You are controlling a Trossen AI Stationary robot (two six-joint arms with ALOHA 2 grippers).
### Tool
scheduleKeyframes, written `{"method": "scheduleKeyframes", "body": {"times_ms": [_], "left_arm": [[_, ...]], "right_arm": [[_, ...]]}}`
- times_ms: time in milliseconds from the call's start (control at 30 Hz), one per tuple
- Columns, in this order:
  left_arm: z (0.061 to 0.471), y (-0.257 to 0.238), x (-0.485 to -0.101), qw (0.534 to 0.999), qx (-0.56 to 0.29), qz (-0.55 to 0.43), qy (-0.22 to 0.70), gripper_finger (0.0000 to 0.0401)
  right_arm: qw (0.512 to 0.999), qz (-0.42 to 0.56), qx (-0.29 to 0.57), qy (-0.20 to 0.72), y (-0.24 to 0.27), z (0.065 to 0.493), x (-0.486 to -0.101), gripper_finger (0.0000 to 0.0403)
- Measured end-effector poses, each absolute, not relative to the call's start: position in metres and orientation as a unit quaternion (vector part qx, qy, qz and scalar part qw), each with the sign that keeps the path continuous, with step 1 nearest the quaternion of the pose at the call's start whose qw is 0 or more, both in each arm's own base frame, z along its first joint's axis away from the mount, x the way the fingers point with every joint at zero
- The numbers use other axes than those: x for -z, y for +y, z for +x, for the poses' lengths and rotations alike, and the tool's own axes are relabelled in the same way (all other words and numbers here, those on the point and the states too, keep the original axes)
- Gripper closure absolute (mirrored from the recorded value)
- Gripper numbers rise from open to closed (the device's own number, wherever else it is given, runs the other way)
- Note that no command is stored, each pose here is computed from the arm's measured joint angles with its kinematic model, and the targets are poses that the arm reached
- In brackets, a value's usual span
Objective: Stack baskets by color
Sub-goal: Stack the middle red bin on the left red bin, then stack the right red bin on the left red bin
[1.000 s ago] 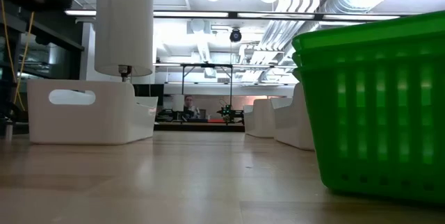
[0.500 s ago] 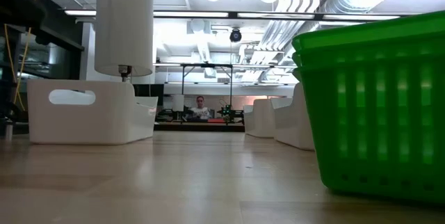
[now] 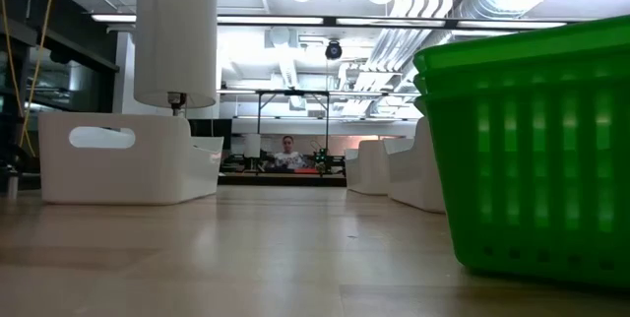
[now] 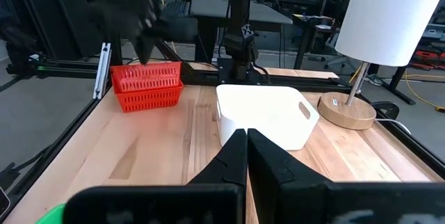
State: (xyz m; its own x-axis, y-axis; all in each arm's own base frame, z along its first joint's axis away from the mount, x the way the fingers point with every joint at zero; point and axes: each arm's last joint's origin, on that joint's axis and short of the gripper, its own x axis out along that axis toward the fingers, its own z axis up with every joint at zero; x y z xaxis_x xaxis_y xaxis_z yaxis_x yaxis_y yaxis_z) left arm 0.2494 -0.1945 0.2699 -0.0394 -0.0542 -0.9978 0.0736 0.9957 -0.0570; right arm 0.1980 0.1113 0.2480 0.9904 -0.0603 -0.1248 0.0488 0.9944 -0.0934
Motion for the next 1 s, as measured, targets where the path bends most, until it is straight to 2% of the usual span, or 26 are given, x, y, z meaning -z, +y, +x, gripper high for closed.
{"method": "scheduleKeyframes", "body": {"times_ms": [100, 267, 367, 533, 800, 1000], "left_arm": [[0.238, -0.211, -0.279, 0.708, 0.027, 0.003, 0.705, 0.0401], [0.21, -0.233, -0.273, 0.693, 0.004, -0.002, 0.721, 0.0401], [0.202, -0.239, -0.27, 0.701, -0.003, 0.016, 0.713, 0.0401], [0.204, -0.237, -0.27, 0.724, 0.004, 0.072, 0.686, 0.0401], [0.207, -0.226, -0.253, 0.692, 0.007, 0.082, 0.717, 0.0401], [0.204, -0.225, -0.239, 0.689, 0.017, 0.096, 0.718, 0.0401]], "right_arm": [[0.996, -0.046, 0.027, 0.066, 0.111, 0.198, -0.248, 0.0403], [0.996, -0.047, 0.027, 0.066, 0.111, 0.198, -0.248, 0.0403], [0.996, -0.047, 0.027, 0.066, 0.111, 0.198, -0.248, 0.0403], [0.996, -0.046, 0.027, 0.066, 0.111, 0.198, -0.248, 0.0403], [0.996, -0.045, 0.027, 0.066, 0.111, 0.198, -0.248, 0.0403], [0.996, -0.046, 0.027, 0.066, 0.111, 0.198, -0.248, 0.0403]]}}
